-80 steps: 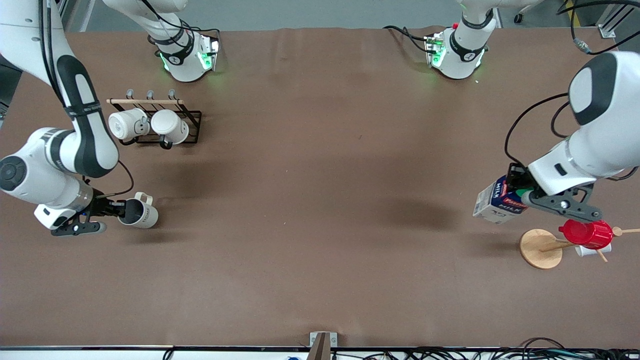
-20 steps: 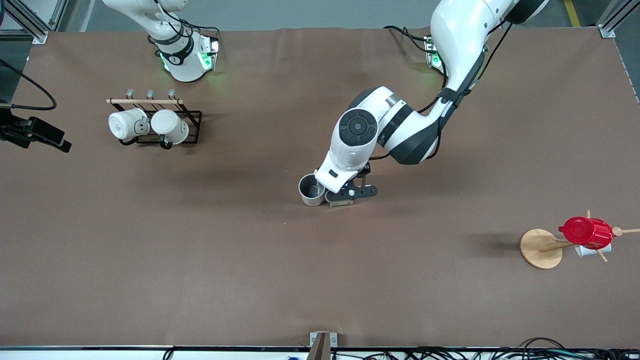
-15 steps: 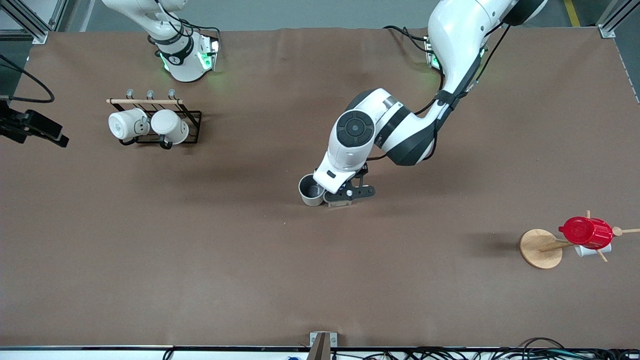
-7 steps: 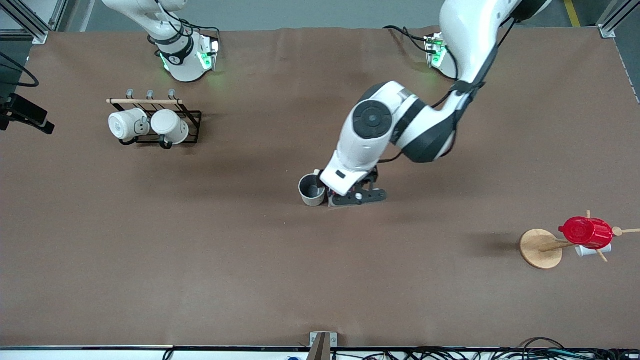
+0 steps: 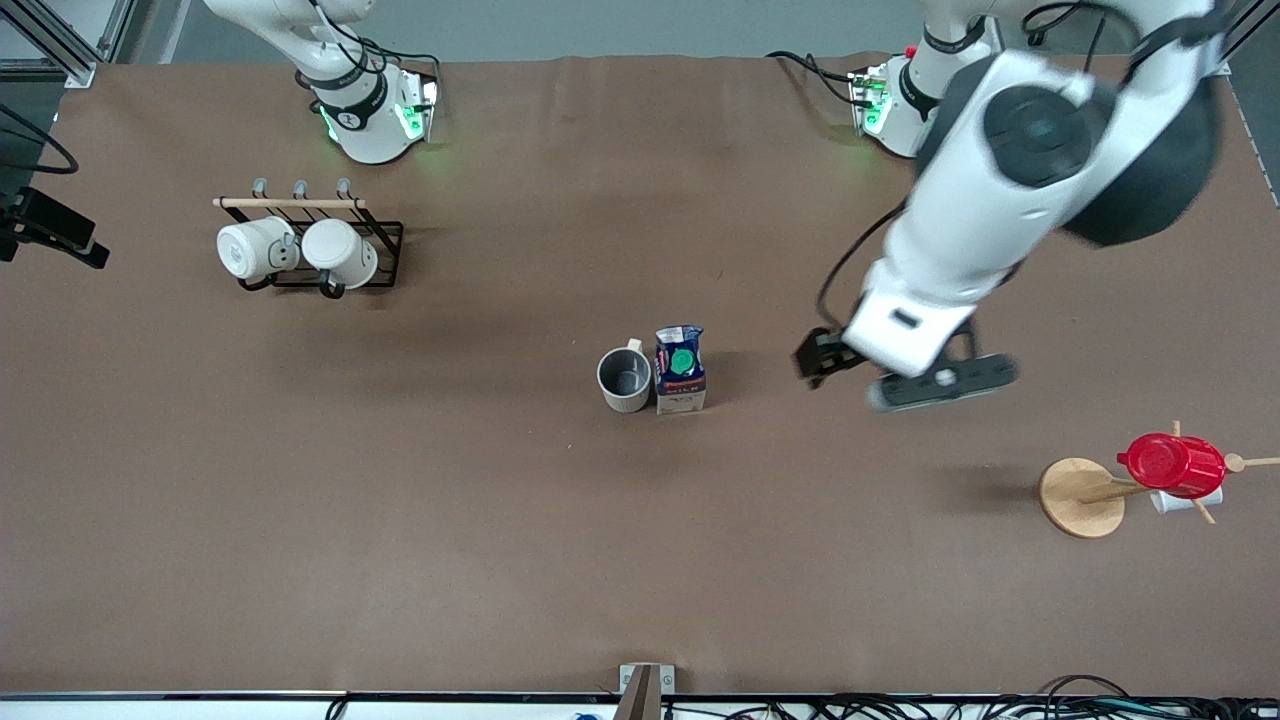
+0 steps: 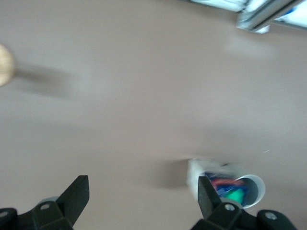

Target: Place cup and milk on table

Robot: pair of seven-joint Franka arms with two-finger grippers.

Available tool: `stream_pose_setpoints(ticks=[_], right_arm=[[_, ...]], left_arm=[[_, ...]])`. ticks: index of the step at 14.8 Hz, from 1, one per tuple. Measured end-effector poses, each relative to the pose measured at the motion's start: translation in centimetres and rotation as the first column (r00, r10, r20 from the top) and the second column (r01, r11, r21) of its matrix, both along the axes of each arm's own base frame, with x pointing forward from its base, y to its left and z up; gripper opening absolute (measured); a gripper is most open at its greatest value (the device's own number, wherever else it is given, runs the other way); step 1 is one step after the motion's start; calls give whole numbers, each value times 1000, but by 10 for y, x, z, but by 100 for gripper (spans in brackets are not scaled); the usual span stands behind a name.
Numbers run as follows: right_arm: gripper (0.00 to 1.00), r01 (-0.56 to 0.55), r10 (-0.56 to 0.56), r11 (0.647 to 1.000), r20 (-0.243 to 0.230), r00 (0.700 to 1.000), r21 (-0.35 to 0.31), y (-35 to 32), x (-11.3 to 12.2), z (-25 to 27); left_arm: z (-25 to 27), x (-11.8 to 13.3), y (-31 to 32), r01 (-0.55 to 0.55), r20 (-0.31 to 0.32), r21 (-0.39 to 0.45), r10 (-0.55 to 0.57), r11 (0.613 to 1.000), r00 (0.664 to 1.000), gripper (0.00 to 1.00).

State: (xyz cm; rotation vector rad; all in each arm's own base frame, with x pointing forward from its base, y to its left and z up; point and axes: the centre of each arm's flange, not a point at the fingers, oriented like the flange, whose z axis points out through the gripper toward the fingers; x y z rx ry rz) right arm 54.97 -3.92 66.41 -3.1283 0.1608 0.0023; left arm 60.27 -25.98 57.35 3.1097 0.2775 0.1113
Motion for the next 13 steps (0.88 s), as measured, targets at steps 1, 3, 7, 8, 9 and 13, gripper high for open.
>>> stream_pose_setpoints(ticks=[1,3,7,8,9,13], right_arm=[[100,1,-1,1000,-1,1000,0,0,0,0],[100,2,-2,1000,-1,1000,0,-1,0,-1],[100,6,-6,1000,-3,1000,0,-3,1,-1],[100,7,-7,1000,-3,1000,0,-4,1,-1],[100,8,-8,1000,-3,1000,0,-4,1,-2],[100,8,-8,1000,-4,1000,0,-4,1,-2]], left_arm=[[17,-5,25,4,-18,23,-4,1000,1000,100],[44,-16,72,19,-41,53,-17,998,999,100],[75,-38,120,104,-49,49,-101,993,994,100],[79,-43,131,131,-55,36,-129,991,990,100],[80,-49,143,149,-61,28,-147,988,987,100],[82,-83,187,196,-78,-13,-196,981,977,100]])
